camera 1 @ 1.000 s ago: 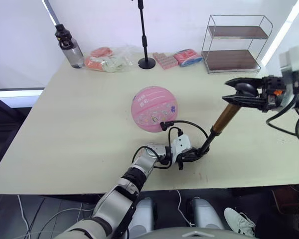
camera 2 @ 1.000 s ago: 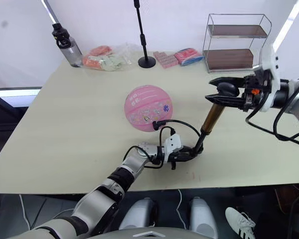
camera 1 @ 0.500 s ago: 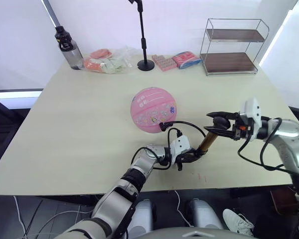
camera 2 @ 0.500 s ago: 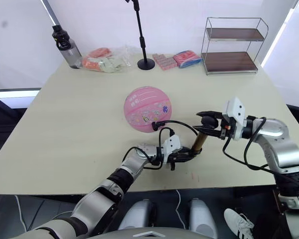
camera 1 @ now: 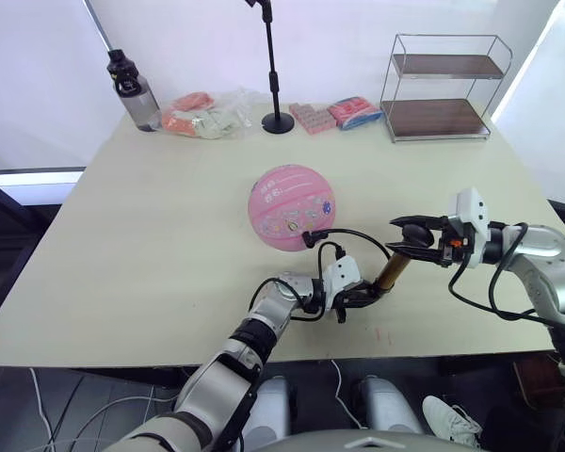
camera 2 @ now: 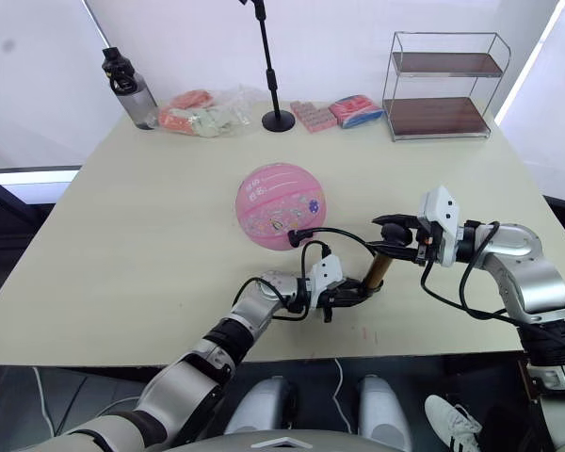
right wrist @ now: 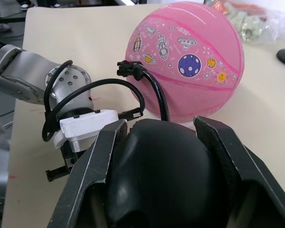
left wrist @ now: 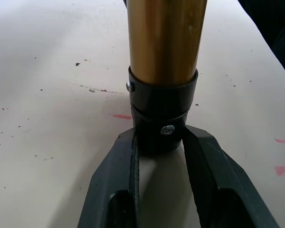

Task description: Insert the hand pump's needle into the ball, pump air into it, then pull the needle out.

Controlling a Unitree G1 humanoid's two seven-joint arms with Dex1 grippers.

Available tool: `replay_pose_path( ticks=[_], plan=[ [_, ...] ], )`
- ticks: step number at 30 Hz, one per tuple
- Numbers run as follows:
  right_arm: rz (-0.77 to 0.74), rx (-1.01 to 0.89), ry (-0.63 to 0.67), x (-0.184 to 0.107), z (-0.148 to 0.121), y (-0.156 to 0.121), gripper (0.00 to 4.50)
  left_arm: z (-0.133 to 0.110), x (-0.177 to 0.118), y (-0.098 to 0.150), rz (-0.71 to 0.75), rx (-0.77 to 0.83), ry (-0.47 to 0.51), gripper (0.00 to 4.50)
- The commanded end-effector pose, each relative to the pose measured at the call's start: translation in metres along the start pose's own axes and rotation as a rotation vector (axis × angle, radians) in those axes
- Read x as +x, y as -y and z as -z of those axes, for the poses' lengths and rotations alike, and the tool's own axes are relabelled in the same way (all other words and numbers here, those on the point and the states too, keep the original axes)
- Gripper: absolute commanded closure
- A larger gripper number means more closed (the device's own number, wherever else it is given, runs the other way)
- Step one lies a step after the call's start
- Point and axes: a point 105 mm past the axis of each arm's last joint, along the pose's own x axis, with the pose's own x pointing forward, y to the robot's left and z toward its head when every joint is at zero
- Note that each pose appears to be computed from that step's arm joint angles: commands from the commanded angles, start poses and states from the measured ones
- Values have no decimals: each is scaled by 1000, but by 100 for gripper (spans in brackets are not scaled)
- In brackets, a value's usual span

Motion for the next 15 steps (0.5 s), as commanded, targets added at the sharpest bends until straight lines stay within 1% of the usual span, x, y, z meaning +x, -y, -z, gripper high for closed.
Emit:
replay_pose_path(
  ticks=[1, 2, 5, 9, 12, 15],
  plan=[
    [40, -130, 115, -33, -80, 15, 276, 75, -23, 18, 3, -157, -246, 357],
    [38, -143, 136, -36, -94, 15, 276, 75, -23, 18, 5, -156, -247, 357],
    [35, -180, 162, -45, -121, 16, 276, 75, -22, 18, 9, -154, -248, 357],
    [34, -203, 183, -55, -148, 14, 276, 75, -22, 18, 11, -152, -249, 357],
    [28, -213, 195, -58, -162, 11, 276, 75, -22, 19, 11, -153, -248, 357],
    [15, -219, 185, -56, -165, 9, 276, 75, -22, 19, 12, -154, -248, 357]
  ],
)
